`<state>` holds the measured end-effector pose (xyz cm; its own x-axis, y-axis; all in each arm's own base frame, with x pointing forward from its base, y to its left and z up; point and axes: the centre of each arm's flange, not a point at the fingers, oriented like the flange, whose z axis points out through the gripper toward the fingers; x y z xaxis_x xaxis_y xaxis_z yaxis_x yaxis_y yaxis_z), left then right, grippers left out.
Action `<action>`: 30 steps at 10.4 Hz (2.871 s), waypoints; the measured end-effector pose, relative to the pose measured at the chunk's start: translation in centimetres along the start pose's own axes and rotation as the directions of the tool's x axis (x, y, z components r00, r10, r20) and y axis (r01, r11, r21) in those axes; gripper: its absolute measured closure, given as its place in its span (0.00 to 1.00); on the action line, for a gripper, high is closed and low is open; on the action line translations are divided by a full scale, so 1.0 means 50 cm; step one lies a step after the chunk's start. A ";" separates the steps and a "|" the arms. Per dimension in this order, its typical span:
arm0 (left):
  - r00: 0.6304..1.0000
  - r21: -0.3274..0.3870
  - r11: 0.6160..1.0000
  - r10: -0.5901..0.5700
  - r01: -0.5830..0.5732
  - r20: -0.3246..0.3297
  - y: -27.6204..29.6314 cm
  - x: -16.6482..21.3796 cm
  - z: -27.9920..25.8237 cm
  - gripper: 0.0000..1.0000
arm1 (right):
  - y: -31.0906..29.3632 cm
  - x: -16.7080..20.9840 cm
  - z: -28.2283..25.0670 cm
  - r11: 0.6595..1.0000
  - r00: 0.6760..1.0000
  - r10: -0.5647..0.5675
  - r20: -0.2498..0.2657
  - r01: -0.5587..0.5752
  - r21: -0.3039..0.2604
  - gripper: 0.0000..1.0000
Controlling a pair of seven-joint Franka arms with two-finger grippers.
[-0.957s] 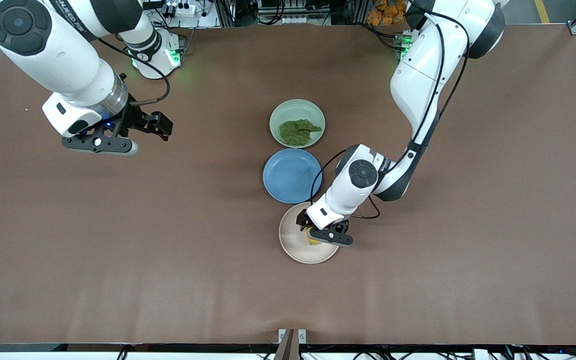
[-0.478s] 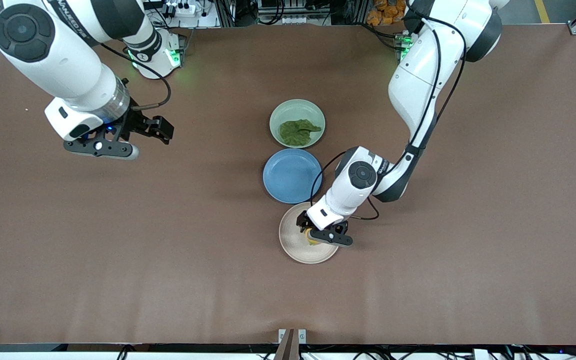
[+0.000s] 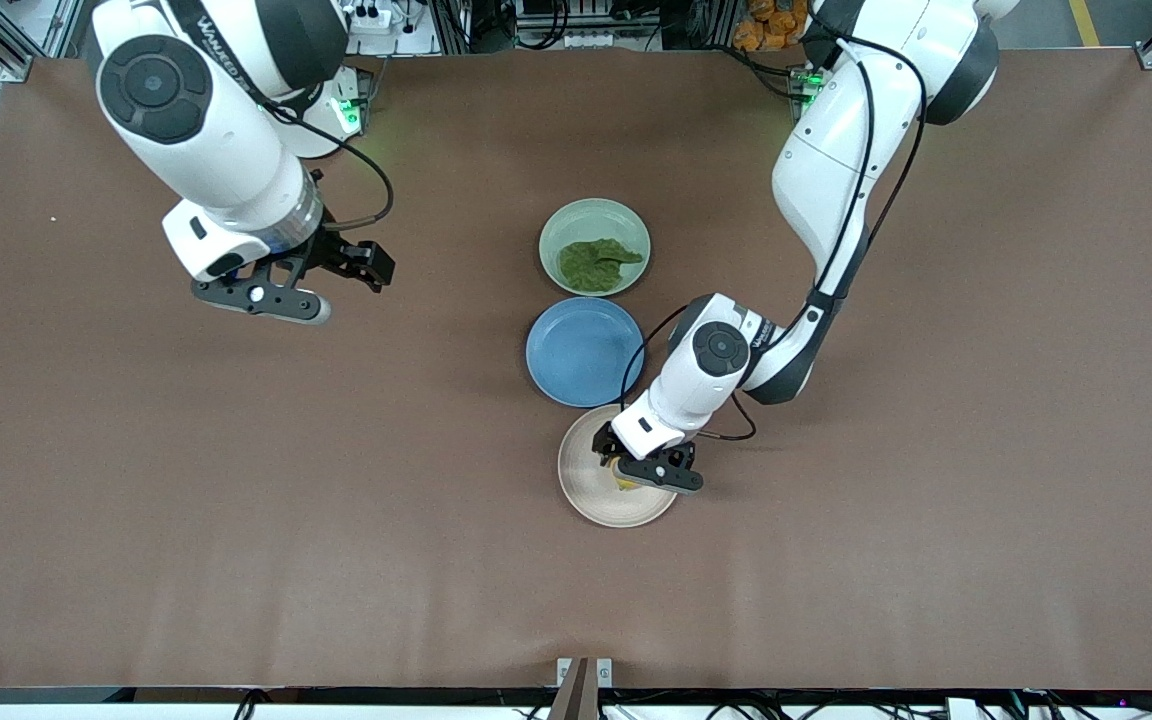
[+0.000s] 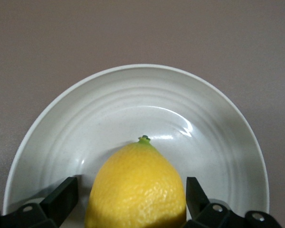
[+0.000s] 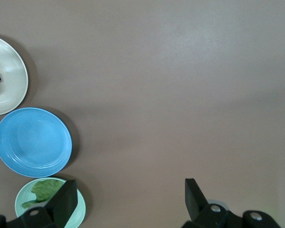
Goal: Pick lemon and lettuce from plates
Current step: 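Lower and close the left gripper on the lemon while the right gripper advances, then lift the lemon with the left gripper while the right gripper reaches the lettuce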
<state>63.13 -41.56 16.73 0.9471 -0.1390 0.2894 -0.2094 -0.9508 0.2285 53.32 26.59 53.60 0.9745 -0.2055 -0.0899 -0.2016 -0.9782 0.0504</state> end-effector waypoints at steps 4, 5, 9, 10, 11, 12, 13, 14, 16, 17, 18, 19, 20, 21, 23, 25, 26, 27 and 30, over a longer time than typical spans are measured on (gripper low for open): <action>1.000 0.005 1.000 -0.002 0.002 -0.010 -0.008 0.009 -0.004 0.26 | -0.008 0.000 0.010 1.000 1.000 0.014 -0.003 -0.014 0.001 0.00; 1.000 0.006 1.000 -0.003 0.003 -0.011 -0.009 0.010 -0.005 0.35 | -0.008 0.000 0.010 1.000 1.000 0.014 -0.004 -0.014 0.002 0.00; 1.000 0.006 1.000 -0.003 0.003 -0.012 -0.008 0.013 -0.007 0.39 | -0.008 0.001 0.009 1.000 1.000 0.016 -0.008 -0.016 0.005 0.00; 1.000 0.009 1.000 -0.003 0.003 -0.005 -0.008 0.014 -0.008 0.39 | -0.008 0.001 0.009 1.000 1.000 0.017 -0.008 -0.017 0.005 0.00; 1.000 0.014 1.000 -0.004 0.004 0.008 -0.009 0.017 -0.011 0.39 | -0.008 0.001 0.009 1.000 1.000 0.017 -0.008 -0.017 0.005 0.00; 1.000 0.022 1.000 -0.005 0.005 0.022 -0.011 0.022 -0.019 0.39 | -0.008 0.001 0.009 1.000 1.000 0.018 -0.008 -0.018 0.005 0.00; 0.999 0.033 0.999 -0.007 0.006 0.033 -0.015 0.030 -0.031 0.39 | -0.008 0.001 0.008 1.000 1.000 0.018 -0.008 -0.018 0.005 0.00; 0.999 0.038 0.999 -0.009 0.007 0.038 -0.017 0.038 -0.043 0.39 | -0.008 0.001 0.008 1.000 1.000 0.018 -0.008 -0.018 0.005 0.00; 0.998 0.048 0.999 -0.014 0.012 0.055 -0.024 0.045 -0.058 0.39 | -0.008 0.001 0.008 1.000 1.000 0.019 -0.008 -0.019 0.005 0.00; 0.998 0.052 0.998 -0.019 0.016 0.062 -0.030 0.049 -0.063 0.39 | -0.008 0.001 0.008 1.000 1.000 0.019 -0.008 -0.019 0.005 0.00; 0.997 0.059 0.998 -0.029 0.025 0.070 -0.042 0.057 -0.074 0.39 | -0.008 0.001 0.008 1.000 1.000 0.020 -0.008 -0.020 0.005 0.00; 0.996 0.067 0.997 -0.039 0.034 0.080 -0.059 0.068 -0.091 0.39 | -0.010 -0.001 0.008 1.000 1.000 0.022 -0.008 -0.022 0.005 0.00; 0.995 0.075 0.996 -0.047 0.040 0.090 -0.074 0.080 -0.111 0.39 | -0.020 -0.007 0.008 1.000 1.000 0.018 -0.010 -0.018 0.007 0.00; 0.993 0.083 0.995 -0.055 0.047 0.102 -0.090 0.091 -0.131 0.39 | -0.037 -0.019 0.007 1.000 1.000 0.011 -0.018 -0.011 0.013 0.00; 0.987 0.104 0.994 -0.053 0.038 0.151 -0.123 0.113 -0.177 0.39 | -0.095 -0.060 0.015 1.000 0.999 0.005 -0.032 -0.005 0.022 0.00; 0.977 0.127 0.992 -0.044 0.018 0.209 -0.171 0.133 -0.235 0.39 | -0.170 -0.103 0.053 1.000 0.999 0.022 -0.037 -0.021 0.023 0.00; 0.971 0.136 0.991 -0.037 0.005 0.234 -0.204 0.143 -0.269 0.39 | -0.203 -0.123 0.077 1.000 0.999 0.026 -0.032 -0.026 0.016 0.00; 0.966 0.142 0.990 -0.031 -0.006 0.258 -0.245 0.154 -0.305 0.39 | -0.231 -0.140 0.100 1.000 0.999 0.028 -0.020 -0.027 0.010 0.00; 0.947 0.170 0.985 -0.072 0.019 0.315 -0.372 0.167 -0.379 0.39 | -0.298 -0.171 0.155 0.995 0.997 0.080 0.018 -0.081 0.053 0.00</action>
<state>70.29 -19.80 32.51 0.9881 -0.1501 -0.0349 -0.1473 -0.9864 0.0729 47.24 42.69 45.91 0.9533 -0.2836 -0.1039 -0.2847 -0.9586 0.0047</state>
